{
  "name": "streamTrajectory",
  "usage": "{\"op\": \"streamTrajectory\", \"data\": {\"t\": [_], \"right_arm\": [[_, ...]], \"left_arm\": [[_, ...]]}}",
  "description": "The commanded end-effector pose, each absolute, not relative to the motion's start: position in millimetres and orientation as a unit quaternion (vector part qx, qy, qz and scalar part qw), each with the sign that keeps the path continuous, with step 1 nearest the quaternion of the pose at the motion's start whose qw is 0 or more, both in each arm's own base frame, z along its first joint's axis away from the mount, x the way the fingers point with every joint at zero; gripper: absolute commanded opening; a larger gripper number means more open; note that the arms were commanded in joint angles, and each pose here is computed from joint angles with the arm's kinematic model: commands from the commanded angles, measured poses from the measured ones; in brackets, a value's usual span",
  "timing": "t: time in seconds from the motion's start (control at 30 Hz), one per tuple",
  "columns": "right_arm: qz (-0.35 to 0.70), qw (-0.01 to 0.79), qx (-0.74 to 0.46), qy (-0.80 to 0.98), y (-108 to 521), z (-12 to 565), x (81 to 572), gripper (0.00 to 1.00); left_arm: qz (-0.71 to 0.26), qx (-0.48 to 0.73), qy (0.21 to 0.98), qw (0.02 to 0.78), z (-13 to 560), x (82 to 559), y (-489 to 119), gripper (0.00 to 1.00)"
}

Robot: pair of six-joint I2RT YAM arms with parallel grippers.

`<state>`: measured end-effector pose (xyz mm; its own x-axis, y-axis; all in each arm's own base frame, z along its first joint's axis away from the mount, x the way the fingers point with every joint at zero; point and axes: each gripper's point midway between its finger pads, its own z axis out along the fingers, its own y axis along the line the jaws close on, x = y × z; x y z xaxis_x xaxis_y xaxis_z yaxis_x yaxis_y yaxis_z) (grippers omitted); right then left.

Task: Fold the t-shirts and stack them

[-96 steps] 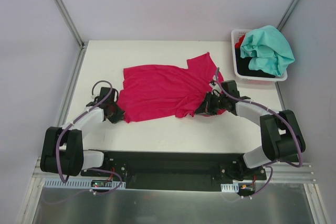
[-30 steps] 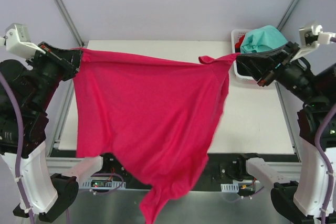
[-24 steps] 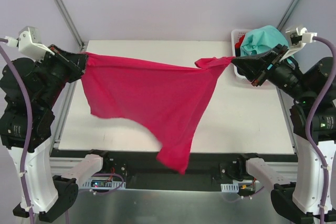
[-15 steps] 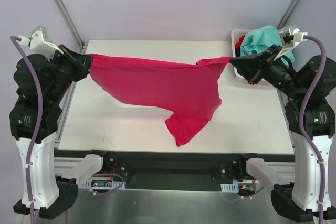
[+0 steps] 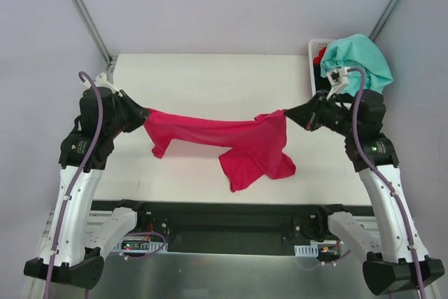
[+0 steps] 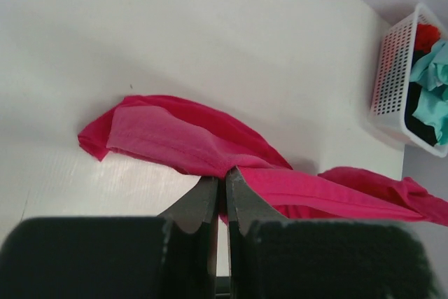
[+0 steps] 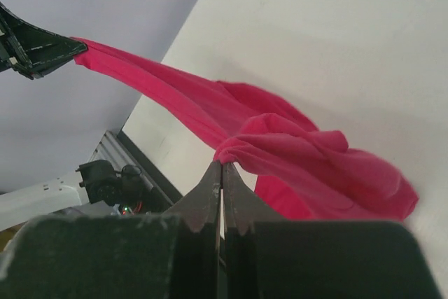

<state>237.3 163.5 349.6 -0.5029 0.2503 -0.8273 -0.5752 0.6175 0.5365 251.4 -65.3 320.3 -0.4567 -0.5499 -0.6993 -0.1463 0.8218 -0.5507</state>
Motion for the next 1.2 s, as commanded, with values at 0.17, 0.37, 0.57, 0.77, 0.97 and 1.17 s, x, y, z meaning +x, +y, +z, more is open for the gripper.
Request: {"op": "streamTrajectory", "data": {"t": [0.17,0.37,0.57,0.77,0.97,1.17], "right_arm": [[0.454,0.392,-0.127,0.790,194.1,299.6,214.9,0.01],[0.471,0.274,-0.157,0.824,209.6,263.2,184.9,0.01],[0.454,0.224,-0.121,0.854,207.1,226.7,149.8,0.01],[0.426,0.215,-0.068,0.876,189.2,212.2,127.0,0.01],[0.391,0.205,-0.047,0.896,169.4,200.6,104.7,0.27],[0.338,0.208,-0.049,0.917,153.2,179.5,105.4,0.60]], "left_arm": [[-0.230,-0.222,0.831,0.456,295.9,255.5,-73.9,0.00],[-0.231,-0.225,0.841,0.435,274.3,261.3,-78.4,0.00],[-0.222,-0.225,0.838,0.445,276.8,262.3,-74.5,0.00],[-0.217,-0.224,0.841,0.443,274.9,270.2,-74.6,0.00],[-0.221,-0.228,0.839,0.442,272.8,276.3,-76.7,0.00],[-0.224,-0.230,0.839,0.440,271.1,280.9,-80.1,0.00]]}}
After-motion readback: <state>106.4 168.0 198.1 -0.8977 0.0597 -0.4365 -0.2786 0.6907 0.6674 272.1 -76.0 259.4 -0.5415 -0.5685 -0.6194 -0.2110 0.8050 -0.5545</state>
